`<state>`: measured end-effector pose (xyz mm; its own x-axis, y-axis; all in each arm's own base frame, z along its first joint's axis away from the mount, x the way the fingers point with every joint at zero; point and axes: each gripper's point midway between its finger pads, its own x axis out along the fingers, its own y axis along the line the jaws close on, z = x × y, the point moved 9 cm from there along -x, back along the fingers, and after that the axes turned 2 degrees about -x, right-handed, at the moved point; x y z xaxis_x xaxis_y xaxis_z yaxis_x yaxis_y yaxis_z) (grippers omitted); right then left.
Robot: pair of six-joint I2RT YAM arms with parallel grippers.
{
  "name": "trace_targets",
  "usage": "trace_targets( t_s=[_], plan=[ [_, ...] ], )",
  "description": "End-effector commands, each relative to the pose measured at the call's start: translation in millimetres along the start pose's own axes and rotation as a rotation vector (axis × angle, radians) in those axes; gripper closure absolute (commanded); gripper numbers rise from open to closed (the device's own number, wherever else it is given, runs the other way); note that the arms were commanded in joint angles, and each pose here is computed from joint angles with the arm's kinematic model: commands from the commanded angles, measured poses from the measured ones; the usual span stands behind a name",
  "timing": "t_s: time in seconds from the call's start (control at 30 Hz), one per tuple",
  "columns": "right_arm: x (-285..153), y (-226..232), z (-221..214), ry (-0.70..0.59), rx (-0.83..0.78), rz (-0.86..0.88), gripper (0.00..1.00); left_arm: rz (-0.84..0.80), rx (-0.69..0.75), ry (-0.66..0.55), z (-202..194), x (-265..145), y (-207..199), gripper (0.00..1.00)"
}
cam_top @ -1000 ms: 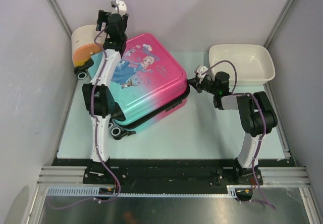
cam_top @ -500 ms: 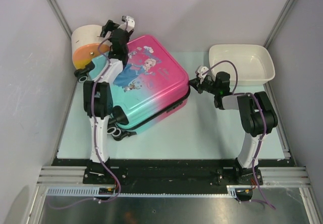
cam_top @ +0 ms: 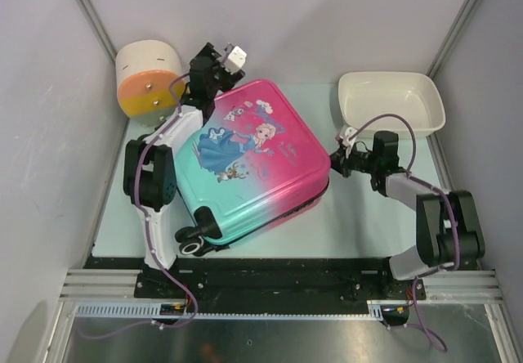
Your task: Open, take out, and arrange the luggage
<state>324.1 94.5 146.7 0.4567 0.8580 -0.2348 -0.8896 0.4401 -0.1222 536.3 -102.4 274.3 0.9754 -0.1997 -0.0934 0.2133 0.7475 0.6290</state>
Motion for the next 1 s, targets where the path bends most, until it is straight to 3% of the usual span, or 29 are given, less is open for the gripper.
trace_targets(
  t_s=[0.0,0.17,0.27,0.3,0.37,0.43,0.5,0.53,0.67,0.8,0.97],
  plan=[
    [-14,42,14,-0.018,-0.095,0.203,1.0,-0.265,-0.135,0.007,30,-13,-58,0.0],
    [-23,55,15,0.006,-0.032,0.195,1.0,-0.067,-0.29,0.072,78,-62,22,0.0],
    [-27,58,15,0.022,-0.022,0.195,1.0,-0.038,-0.486,0.101,79,-105,65,0.0],
    [-27,59,15,0.028,-0.018,0.193,1.0,-0.031,-0.618,0.084,87,-133,80,0.0],
    [-29,60,16,0.028,-0.021,0.193,1.0,-0.091,-0.746,0.097,72,-169,99,0.0],
    [-30,61,17,0.031,-0.02,0.196,1.0,-0.139,-0.856,0.091,63,-219,92,0.0],
    [-31,62,18,0.026,-0.032,0.2,1.0,-0.163,-0.871,0.15,31,-252,79,0.0],
    [-31,62,19,0.023,-0.038,0.202,1.0,-0.147,-0.854,0.117,36,-279,79,0.0],
    [-36,68,15,0.049,-0.018,0.217,1.0,-0.163,-0.935,0.278,-1,-328,47,0.0],
    [-38,66,15,0.052,-0.016,0.206,1.0,-0.253,-1.022,0.382,-29,-339,12,0.0],
    [-41,62,16,0.052,-0.024,0.177,1.0,-0.358,-1.168,0.516,-48,-316,-10,0.0]
  ],
)
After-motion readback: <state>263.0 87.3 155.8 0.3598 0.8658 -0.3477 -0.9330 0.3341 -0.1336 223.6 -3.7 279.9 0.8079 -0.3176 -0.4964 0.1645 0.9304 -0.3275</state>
